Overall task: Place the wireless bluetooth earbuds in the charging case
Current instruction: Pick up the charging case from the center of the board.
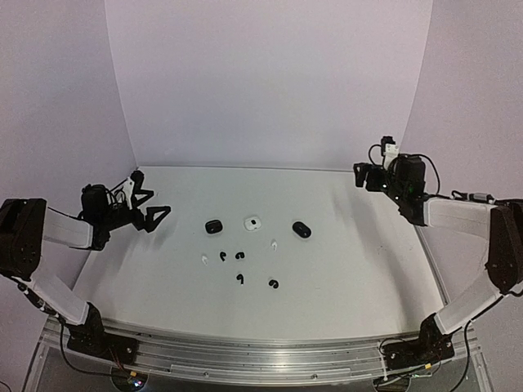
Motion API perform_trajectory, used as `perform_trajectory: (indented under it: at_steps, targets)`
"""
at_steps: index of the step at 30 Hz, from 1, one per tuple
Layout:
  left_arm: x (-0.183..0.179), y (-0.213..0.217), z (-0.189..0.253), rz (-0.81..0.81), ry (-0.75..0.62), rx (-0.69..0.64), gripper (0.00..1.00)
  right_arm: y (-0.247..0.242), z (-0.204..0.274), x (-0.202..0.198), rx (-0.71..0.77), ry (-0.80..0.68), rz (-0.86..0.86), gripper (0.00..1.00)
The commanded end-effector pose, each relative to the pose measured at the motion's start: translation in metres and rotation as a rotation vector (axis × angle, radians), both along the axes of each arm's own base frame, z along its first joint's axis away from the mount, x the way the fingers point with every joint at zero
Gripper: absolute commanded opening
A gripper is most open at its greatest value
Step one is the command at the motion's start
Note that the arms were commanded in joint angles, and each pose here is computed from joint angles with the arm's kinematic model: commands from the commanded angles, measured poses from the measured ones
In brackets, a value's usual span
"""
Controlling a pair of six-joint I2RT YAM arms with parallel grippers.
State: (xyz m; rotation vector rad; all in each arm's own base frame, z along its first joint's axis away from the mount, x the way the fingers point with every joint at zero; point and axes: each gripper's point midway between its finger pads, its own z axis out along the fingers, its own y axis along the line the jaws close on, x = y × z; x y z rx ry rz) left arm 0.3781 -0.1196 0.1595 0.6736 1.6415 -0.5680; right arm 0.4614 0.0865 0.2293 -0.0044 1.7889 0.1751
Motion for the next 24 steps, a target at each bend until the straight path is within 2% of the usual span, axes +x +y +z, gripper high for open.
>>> perform_trajectory:
  at_steps: [1,4,8,13,17,24]
  targets:
    - [-0.006,-0.043,0.042,-0.201,-0.069,0.013,1.0,0.091,-0.048,-0.002,-0.09,0.244,0.288,0.98]
    - [0.012,-0.062,0.072,-0.244,-0.034,0.006,1.0,0.135,-0.074,0.001,-0.22,0.372,0.393,0.98]
    - [0.048,-0.064,0.088,-0.168,0.038,0.004,1.0,0.171,-0.126,-0.009,-0.332,0.592,0.494,0.97]
    - [0.048,-0.068,0.095,-0.184,0.079,-0.041,1.0,0.187,-0.166,-0.019,-0.36,0.772,0.532,0.9]
    - [0.041,-0.075,0.091,-0.231,0.187,-0.118,1.0,0.188,-0.179,-0.026,-0.357,0.815,0.534,0.86]
    - [0.039,-0.077,0.084,-0.236,0.216,-0.118,0.99,0.184,-0.209,-0.041,-0.372,0.89,0.562,0.74]
